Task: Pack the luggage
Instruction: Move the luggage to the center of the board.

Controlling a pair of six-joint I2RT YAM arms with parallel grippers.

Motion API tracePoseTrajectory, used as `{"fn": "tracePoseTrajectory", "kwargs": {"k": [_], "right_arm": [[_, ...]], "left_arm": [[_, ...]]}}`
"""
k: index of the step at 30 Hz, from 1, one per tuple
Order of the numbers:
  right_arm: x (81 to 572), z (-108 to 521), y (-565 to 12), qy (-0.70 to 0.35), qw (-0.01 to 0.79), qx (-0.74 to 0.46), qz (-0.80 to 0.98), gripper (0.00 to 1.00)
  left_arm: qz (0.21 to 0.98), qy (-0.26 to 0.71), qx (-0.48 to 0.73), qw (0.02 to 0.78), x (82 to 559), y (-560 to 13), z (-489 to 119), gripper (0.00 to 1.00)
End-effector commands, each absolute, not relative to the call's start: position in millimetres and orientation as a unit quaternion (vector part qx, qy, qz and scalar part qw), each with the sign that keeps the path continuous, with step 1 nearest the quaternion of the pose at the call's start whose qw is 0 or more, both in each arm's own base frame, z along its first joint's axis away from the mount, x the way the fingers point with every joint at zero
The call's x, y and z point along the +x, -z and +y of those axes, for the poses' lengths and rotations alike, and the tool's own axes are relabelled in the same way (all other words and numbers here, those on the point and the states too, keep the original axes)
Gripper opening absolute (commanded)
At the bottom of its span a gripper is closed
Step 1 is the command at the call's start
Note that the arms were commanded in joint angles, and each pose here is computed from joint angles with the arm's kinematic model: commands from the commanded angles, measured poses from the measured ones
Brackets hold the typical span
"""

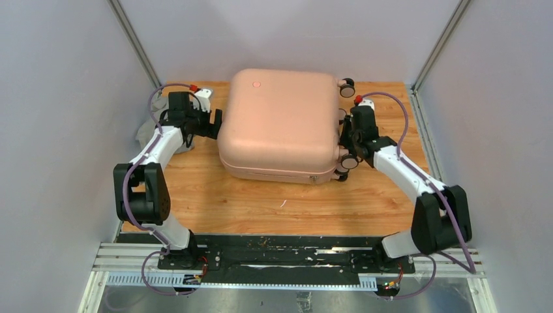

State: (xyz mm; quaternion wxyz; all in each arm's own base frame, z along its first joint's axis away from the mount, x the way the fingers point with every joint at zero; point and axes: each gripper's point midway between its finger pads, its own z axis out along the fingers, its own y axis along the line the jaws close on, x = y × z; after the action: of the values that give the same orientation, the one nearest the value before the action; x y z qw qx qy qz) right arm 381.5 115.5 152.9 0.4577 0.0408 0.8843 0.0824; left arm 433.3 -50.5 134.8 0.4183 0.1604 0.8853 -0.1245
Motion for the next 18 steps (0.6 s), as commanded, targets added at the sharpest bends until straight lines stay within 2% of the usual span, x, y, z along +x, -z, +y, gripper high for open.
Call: {"fn": "tracePoseTrajectory", "kwargs": {"k": [1,7,9,15,18], "right_arm": [[402.7,198.0,-159.1,-0.229,0.427,-0.005,0.875,0.32],[426.8,200.8,-178.6,-0.223,0.425,-0.006,0.877,0.32],[422.4,184.1,-177.2,-0.199,0.433,0.011,0.879,0.36],[404.5,73.5,-173.9,-0.087,0.476,0.133,0.865,0.54],[388.8,17.6,-179.0,-0.048,0.497,0.195,0.844,0.6]], "left_arm": [[0.869,0.266,0.212,0.359,381.9,-134.5,-129.9,0.87],[0.862,0.275,0.227,0.361,378.8,-140.7,-141.1,0.88],[0.861,0.267,0.233,0.364,381.3,-145.7,-139.1,0.89],[0.862,0.266,0.217,0.373,398.3,-172.4,-120.2,0.97],[0.874,0.227,0.188,0.387,407.9,-183.3,-77.0,1.0]]}}
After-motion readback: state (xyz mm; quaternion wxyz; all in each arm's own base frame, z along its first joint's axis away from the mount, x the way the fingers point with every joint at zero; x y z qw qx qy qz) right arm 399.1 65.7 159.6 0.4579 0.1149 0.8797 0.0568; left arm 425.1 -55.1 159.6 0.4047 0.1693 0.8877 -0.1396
